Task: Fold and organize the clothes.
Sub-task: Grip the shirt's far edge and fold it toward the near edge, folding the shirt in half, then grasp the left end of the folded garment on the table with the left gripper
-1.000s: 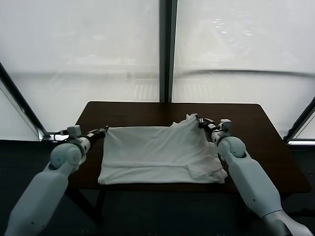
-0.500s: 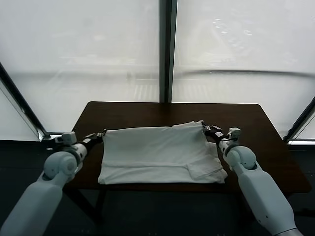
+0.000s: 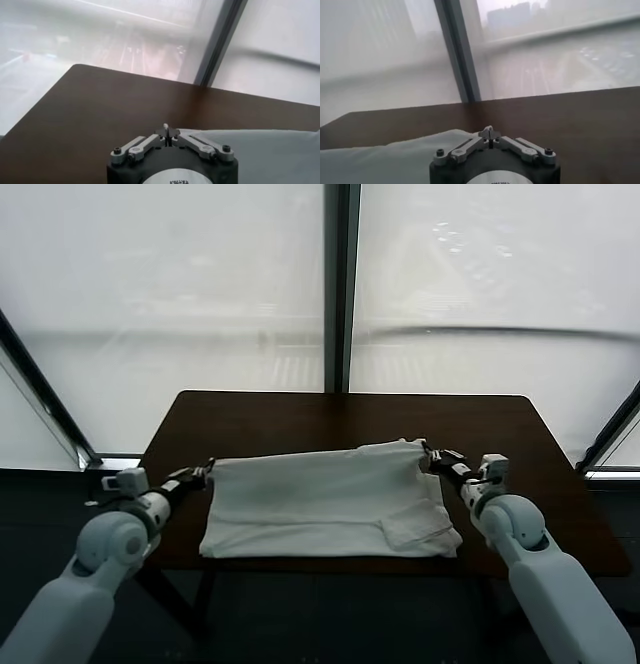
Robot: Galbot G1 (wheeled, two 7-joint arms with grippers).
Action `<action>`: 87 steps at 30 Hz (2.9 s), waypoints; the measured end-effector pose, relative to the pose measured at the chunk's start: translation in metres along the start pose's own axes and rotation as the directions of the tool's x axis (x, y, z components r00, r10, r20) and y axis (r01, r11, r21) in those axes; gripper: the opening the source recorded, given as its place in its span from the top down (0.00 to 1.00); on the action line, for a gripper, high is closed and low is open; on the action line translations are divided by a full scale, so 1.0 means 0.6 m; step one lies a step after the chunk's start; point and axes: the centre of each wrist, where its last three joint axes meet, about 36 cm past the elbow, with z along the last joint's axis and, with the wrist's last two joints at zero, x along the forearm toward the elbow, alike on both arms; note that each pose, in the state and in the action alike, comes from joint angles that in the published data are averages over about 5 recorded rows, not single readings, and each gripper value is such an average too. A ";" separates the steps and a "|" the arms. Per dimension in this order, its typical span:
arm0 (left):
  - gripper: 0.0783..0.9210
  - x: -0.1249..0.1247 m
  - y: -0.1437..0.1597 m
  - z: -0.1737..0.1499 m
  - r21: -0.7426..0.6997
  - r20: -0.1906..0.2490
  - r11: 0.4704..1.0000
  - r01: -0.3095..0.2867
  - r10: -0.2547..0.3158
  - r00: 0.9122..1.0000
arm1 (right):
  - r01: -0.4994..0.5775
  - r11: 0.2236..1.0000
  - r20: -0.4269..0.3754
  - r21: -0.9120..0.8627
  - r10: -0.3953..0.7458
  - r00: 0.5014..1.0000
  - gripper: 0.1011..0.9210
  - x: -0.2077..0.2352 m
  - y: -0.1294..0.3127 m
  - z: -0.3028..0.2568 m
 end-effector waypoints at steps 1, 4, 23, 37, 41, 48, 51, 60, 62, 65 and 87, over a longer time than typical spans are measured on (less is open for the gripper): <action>0.88 0.004 -0.002 0.002 0.000 -0.001 1.000 -0.002 0.002 1.000 | -0.002 1.000 -0.007 0.009 0.002 1.000 0.95 0.009 0.001 0.000; 0.88 0.015 -0.006 0.004 -0.001 0.000 1.000 -0.006 0.006 1.000 | -0.006 0.999 -0.031 0.036 0.007 1.000 0.95 0.037 0.008 0.000; 0.88 0.077 -0.033 0.056 -0.018 -0.061 1.000 -0.007 0.006 0.998 | 0.009 0.990 -0.125 0.143 0.009 0.992 0.95 0.108 0.060 0.021; 0.88 0.116 -0.023 0.092 0.008 -0.095 1.000 0.026 -0.025 0.995 | 0.017 0.989 -0.172 0.150 0.009 0.985 0.95 0.112 0.056 0.034; 0.88 0.121 -0.021 0.101 0.012 -0.104 0.999 0.033 -0.032 0.994 | 0.019 0.988 -0.184 0.151 0.009 0.983 0.95 0.115 0.056 0.038; 0.88 0.131 -0.024 0.117 0.018 -0.131 0.999 0.046 -0.044 0.990 | 0.023 0.986 -0.193 0.163 0.009 0.981 0.94 0.125 0.055 0.038; 0.87 0.136 -0.029 0.120 0.023 -0.154 0.998 0.055 -0.051 0.987 | 0.025 0.985 -0.192 0.171 0.009 0.981 0.85 0.131 0.056 0.036; 0.35 0.164 -0.040 0.112 0.025 -0.146 0.994 0.102 -0.097 0.984 | 0.034 0.985 -0.148 0.170 -0.009 0.989 0.18 0.147 0.049 0.015; 0.19 0.168 -0.038 0.105 0.026 -0.133 0.993 0.111 -0.107 0.985 | 0.027 0.986 -0.123 0.163 -0.007 0.992 0.09 0.144 0.047 0.009; 0.05 0.165 -0.032 0.091 0.032 -0.114 0.992 0.123 -0.118 0.986 | 0.018 0.988 -0.090 0.154 -0.004 0.996 0.03 0.130 0.047 0.003; 0.02 0.017 -0.002 0.044 0.031 -0.102 0.994 0.104 -0.101 0.990 | -0.062 0.994 -0.126 0.092 0.074 0.989 0.03 -0.013 0.025 0.038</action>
